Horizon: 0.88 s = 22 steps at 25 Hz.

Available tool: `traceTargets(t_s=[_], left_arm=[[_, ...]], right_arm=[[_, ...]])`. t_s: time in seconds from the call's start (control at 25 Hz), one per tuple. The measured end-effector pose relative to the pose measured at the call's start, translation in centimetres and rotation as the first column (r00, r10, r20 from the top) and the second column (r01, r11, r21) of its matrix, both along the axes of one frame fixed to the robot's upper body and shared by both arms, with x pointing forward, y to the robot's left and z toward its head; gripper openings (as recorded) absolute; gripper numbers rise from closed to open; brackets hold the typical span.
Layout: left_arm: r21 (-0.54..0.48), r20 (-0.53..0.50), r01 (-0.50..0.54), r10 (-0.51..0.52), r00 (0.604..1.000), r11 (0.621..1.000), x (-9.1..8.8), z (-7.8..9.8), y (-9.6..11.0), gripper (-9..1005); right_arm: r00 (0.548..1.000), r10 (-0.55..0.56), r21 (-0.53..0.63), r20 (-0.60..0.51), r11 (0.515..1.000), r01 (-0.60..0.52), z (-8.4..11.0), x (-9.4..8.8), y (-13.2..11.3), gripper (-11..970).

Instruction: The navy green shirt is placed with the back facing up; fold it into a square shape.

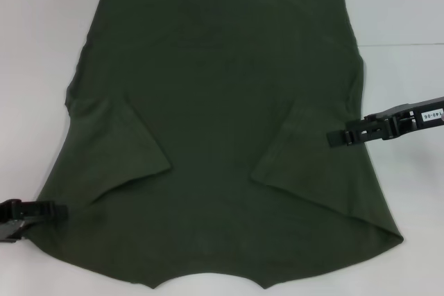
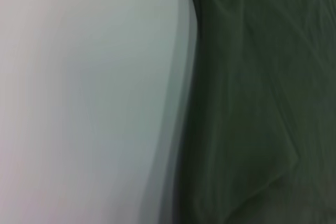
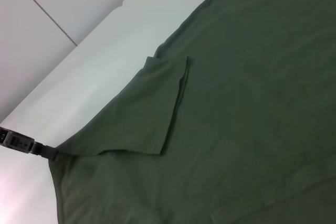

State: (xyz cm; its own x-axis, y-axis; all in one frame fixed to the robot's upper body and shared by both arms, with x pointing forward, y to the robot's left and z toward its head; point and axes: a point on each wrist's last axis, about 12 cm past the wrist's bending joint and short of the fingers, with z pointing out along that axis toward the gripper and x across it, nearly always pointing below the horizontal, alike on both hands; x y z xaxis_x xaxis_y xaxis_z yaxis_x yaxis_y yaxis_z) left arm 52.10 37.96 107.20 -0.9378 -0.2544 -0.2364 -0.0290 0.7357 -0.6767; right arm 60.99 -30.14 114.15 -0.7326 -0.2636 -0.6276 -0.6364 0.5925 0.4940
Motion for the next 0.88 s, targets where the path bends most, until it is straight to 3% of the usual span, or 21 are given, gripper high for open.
traceTargets(t_s=[0.88], left_arm=[[0.005, -0.011, -0.005, 0.005, 1.0, 1.0, 0.92, -0.13, -0.72, 885]], right_arm=[[1.0, 0.001, -0.001, 0.002, 1.0, -0.001, -0.12, -0.02, 0.03, 890]])
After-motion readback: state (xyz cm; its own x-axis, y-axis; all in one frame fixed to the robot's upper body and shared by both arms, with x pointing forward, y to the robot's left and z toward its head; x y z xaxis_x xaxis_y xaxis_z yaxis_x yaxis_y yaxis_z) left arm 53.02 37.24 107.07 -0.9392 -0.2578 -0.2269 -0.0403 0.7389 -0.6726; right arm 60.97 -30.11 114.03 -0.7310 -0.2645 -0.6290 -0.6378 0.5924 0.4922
